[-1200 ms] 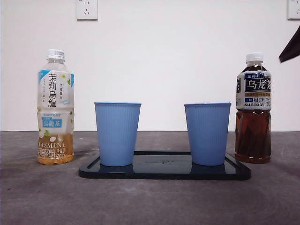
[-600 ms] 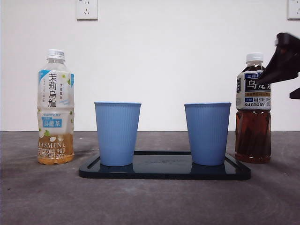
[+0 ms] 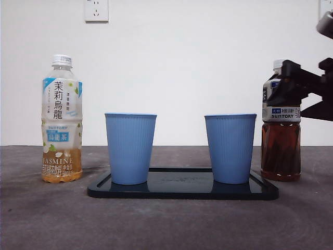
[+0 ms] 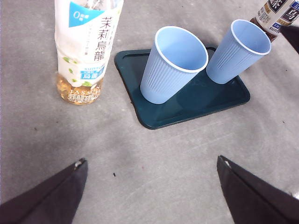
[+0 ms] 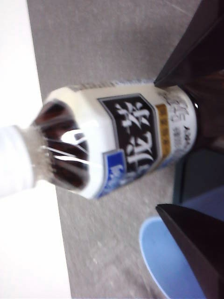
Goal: Pour the drink into the cup
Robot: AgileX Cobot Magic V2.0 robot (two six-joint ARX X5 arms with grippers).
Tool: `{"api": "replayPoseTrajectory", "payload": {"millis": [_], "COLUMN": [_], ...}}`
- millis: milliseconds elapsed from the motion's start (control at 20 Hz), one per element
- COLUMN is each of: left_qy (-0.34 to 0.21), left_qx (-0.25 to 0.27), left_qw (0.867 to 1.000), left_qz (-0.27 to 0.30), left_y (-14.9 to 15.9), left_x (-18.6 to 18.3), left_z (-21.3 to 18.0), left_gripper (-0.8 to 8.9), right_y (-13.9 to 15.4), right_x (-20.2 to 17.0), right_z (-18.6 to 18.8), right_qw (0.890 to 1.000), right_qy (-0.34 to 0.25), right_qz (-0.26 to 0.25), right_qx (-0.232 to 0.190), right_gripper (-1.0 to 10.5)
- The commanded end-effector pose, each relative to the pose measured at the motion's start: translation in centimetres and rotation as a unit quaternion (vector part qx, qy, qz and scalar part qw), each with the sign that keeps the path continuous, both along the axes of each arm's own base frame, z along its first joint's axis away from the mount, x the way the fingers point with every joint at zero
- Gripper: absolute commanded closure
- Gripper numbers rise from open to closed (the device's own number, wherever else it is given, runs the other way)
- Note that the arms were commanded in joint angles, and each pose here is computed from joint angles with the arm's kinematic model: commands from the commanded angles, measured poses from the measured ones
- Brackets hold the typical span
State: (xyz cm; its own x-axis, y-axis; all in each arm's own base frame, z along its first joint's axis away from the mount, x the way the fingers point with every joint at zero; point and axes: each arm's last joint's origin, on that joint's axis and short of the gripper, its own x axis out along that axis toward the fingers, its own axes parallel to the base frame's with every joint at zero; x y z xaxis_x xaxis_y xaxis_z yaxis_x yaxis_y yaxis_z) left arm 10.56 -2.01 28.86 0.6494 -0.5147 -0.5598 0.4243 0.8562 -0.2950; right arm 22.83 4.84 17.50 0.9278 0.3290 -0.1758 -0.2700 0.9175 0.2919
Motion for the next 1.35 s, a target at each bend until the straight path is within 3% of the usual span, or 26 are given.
{"api": "replayPoseTrajectory", "payload": {"millis": [50, 1000, 1200, 1350], "left_qy": [-0.014, -0.013, -0.013, -0.013], "left_qx": [0.000, 0.000, 0.000, 0.000], "left_qw": [1.000, 1.000, 1.000, 1.000], "left_qz": [-0.003, -0.003, -0.003, -0.003], "left_y": [0.0, 0.0, 0.0, 0.0], "left_x": [0.1, 0.0, 0.0, 0.1], "left_z": [0.7, 0.6, 0.6, 0.6], "left_gripper": [3.68, 3.68, 3.68, 3.69], "right_y": [0.2, 0.6, 0.6, 0.6], "right_x": [1.2, 5.0, 5.1, 5.1], "right_z": [0.0, -1.9, -1.8, -1.5], "right_qw": [1.000, 0.997, 0.996, 0.996], "right_qy": [-0.008, -0.016, -0.019, -0.027], "right_qz": [-0.003, -0.052, -0.063, -0.063], "right_qx": [-0.026, -0.060, -0.061, -0.059], "right_gripper": [5.4, 5.5, 6.9, 7.2]}}
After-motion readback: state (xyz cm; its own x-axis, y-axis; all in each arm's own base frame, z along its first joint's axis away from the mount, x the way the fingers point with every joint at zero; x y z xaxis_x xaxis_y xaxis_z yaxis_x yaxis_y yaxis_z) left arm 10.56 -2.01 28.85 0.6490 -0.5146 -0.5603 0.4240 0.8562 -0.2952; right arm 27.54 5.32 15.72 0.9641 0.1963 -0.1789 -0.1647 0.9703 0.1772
